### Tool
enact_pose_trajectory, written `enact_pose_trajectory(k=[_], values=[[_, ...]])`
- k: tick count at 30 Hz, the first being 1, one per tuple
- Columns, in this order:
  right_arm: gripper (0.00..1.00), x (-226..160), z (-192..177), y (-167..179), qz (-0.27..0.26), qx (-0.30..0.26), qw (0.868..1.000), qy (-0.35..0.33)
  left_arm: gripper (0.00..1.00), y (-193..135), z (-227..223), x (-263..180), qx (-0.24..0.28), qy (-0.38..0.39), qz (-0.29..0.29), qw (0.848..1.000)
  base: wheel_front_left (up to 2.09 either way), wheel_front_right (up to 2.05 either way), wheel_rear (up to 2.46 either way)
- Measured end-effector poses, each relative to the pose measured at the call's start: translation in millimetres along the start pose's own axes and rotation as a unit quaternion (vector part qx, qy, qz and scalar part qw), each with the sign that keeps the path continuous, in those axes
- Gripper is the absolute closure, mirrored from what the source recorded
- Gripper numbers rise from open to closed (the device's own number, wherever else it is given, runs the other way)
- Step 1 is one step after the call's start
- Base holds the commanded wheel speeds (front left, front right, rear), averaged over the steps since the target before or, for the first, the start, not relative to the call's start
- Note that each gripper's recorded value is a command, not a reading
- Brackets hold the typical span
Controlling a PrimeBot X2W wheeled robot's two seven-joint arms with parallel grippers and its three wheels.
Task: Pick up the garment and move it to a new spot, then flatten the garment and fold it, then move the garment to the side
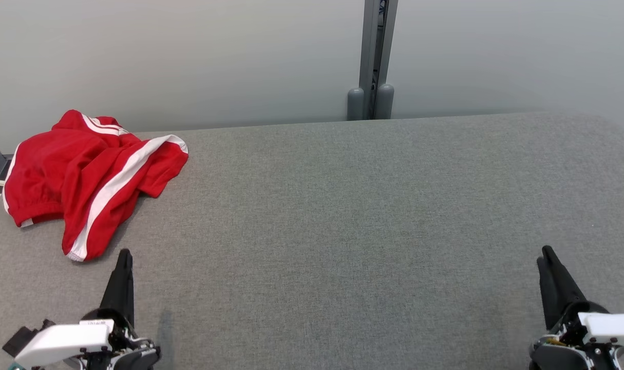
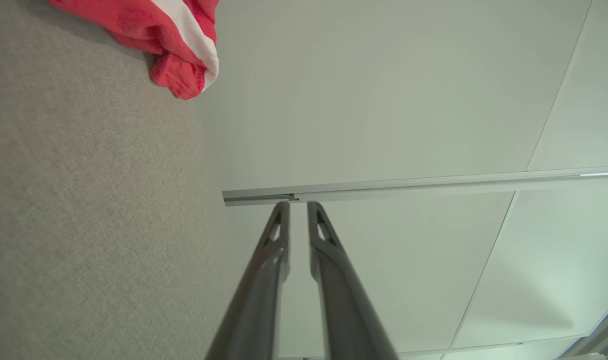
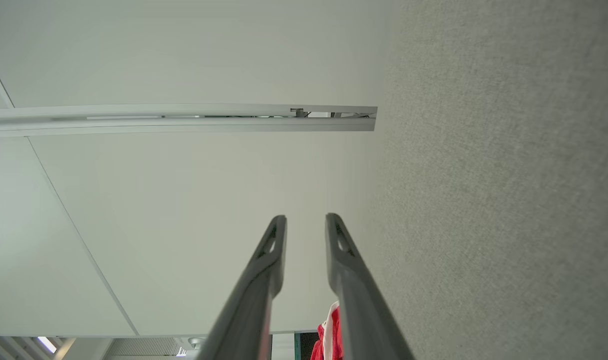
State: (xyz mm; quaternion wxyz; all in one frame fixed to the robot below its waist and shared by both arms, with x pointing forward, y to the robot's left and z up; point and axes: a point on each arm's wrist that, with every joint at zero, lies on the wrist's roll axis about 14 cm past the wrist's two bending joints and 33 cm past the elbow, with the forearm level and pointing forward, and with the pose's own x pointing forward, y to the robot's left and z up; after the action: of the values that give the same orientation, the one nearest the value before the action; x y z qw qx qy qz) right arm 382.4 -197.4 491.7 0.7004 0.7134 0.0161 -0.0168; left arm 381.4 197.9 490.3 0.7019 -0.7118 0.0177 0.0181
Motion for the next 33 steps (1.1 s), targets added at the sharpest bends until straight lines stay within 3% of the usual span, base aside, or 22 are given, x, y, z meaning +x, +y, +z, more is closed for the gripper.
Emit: enact_pose_trajectory(k=[4, 17, 33], values=[[0.00, -9.8, -3.6, -21.2, -0.031, 0.007, 0.999, -0.001, 0.00, 23.4, -3.7, -11.4, -0.007, -0.001, 0.034, 0.999, 0.00, 0.00, 0.00], [0.00, -8.4, -6.2, -15.4, -0.023, -0.024, 0.999, -0.011, 0.00, 12.3, -13.5, -8.6, 0.026, -0.002, 0.019, 0.999, 0.00, 0.00, 0.00], [0.00, -6.1, -9.1, 6.2, 0.009, -0.161, 0.987, -0.017, 0.00, -5.3, -26.7, -5.2, 0.153, 0.005, 0.005, 0.988, 0.00, 0.00, 0.00]])
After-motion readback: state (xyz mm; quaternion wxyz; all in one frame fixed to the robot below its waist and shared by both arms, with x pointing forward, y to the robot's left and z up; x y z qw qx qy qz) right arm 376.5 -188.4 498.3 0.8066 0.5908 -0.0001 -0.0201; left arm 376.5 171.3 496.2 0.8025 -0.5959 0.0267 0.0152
